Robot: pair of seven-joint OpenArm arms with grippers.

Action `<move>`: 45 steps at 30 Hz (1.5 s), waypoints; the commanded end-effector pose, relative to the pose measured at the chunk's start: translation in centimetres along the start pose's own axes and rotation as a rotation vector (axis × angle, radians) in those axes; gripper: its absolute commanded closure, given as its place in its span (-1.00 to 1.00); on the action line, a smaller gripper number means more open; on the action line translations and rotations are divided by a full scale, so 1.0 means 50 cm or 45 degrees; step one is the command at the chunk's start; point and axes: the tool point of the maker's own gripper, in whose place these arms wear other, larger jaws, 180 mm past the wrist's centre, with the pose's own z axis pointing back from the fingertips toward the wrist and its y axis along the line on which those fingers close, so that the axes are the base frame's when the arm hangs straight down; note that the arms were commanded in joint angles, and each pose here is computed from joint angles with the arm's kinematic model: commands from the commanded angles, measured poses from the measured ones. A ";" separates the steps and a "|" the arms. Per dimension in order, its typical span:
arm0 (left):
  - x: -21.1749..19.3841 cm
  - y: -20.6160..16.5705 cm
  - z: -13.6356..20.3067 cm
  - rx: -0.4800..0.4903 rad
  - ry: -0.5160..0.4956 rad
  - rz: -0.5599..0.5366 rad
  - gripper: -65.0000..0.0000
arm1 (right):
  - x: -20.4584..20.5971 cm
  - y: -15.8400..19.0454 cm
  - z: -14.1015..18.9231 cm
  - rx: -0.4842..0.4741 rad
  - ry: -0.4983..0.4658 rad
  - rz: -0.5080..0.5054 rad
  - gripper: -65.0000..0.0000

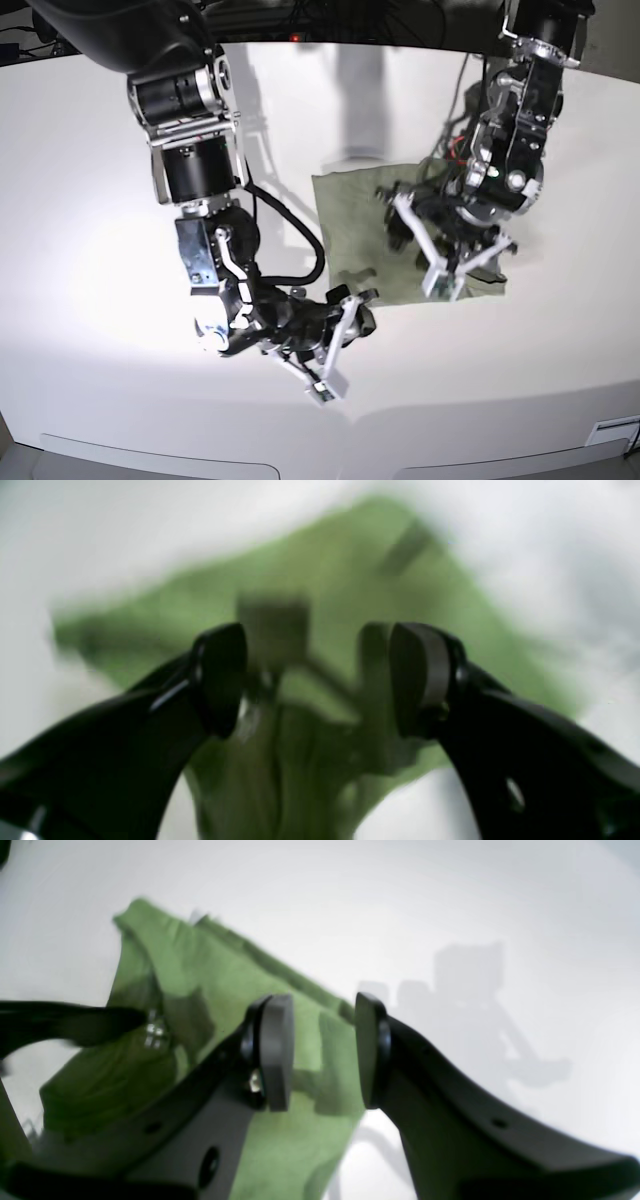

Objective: Fold the T-shirt properly
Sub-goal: 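Grasp the bundle with both grippers and fold it over once more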

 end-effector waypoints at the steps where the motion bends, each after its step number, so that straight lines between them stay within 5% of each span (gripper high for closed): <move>1: 0.014 -0.009 -0.001 -0.022 -0.033 0.006 -0.34 | 0.054 0.005 0.008 -0.001 -0.071 0.070 0.35; 6: -0.046 -0.020 -0.001 -0.031 0.066 0.016 -0.34 | 0.001 0.015 -0.046 -0.042 0.043 0.209 0.35; 12: -0.039 -0.013 -0.001 -0.004 0.021 -0.015 -0.34 | -0.127 -0.013 -0.087 -0.076 0.275 0.140 0.35; 21: -0.030 0.002 -0.010 0.043 -0.031 -0.054 -0.34 | -0.136 -0.022 -0.037 -0.023 0.340 0.107 0.35; 31: -0.085 0.066 -0.094 0.113 0.122 -0.053 -0.34 | -0.219 -0.033 0.013 0.061 0.449 -0.017 0.35; 37: -0.028 0.096 -0.103 0.156 0.051 -0.110 -0.34 | -0.297 -0.016 0.021 0.094 0.580 0.005 0.35; 45: 0.045 0.102 -0.103 0.132 -0.053 -0.189 -0.34 | -0.374 0.090 0.005 0.252 0.709 0.108 0.35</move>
